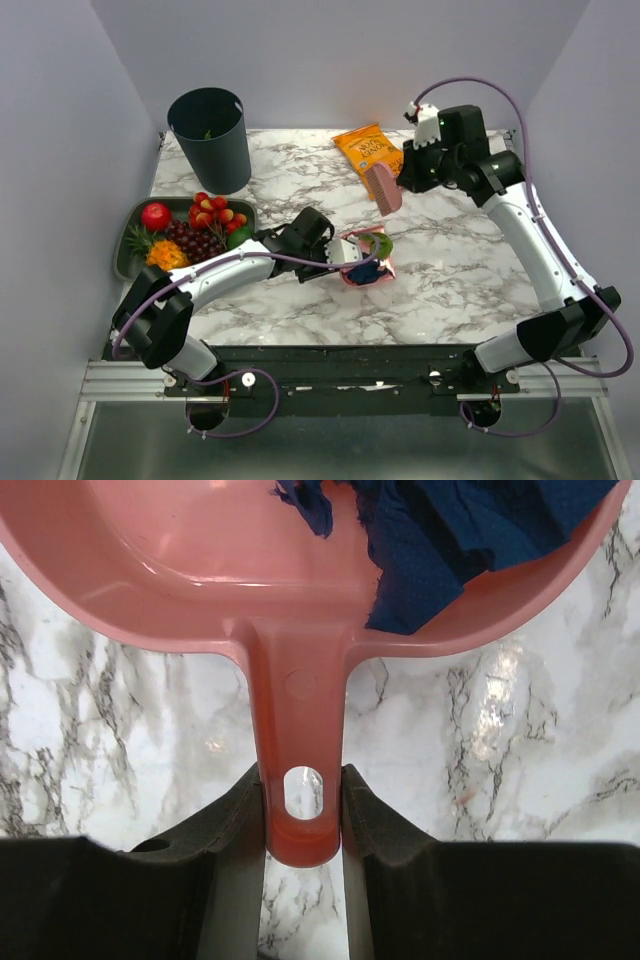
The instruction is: Sweep away the paper scraps from the table
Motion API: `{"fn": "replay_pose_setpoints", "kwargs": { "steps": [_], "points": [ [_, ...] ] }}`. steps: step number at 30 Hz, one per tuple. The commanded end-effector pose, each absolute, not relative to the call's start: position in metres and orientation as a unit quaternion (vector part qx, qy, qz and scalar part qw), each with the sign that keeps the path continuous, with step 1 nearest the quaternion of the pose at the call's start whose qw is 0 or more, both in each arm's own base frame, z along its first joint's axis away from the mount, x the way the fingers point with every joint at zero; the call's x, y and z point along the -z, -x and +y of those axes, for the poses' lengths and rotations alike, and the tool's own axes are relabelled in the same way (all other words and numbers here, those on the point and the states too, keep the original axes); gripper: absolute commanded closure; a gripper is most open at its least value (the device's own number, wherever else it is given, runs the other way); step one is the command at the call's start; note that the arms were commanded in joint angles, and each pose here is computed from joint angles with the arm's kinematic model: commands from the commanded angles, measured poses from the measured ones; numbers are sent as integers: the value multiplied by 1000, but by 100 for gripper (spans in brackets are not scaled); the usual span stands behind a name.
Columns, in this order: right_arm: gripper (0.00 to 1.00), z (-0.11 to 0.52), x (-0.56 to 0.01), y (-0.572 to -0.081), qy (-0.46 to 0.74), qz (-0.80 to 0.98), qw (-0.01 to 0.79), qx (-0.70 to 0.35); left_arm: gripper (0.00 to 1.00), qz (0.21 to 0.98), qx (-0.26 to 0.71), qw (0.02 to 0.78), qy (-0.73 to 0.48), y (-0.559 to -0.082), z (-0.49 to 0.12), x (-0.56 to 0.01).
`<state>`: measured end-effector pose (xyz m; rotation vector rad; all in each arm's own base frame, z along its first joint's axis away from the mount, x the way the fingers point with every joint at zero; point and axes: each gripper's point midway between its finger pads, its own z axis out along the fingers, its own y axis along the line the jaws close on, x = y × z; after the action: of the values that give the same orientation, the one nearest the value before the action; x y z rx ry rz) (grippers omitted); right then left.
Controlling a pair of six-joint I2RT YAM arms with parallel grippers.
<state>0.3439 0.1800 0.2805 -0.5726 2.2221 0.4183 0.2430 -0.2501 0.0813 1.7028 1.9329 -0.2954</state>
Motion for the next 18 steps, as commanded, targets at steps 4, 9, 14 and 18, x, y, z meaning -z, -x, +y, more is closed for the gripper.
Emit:
{"fn": "replay_pose_setpoints", "kwargs": {
  "steps": [4,9,14,18],
  "points": [
    [100,152,-335,-369,236,850,463,-87,100,700,145,361,-599,-267,-285,-133],
    [100,105,-312,-385,138,877,457,-59,100,704,142,391,-576,-272,-285,-155],
    [99,97,-294,-367,137,884,438,-84,100,717,152,381,-564,-272,-276,-187],
    [99,103,-279,-357,128,885,436,-107,100,728,127,395,-546,-283,-259,-214]
  ]
}}
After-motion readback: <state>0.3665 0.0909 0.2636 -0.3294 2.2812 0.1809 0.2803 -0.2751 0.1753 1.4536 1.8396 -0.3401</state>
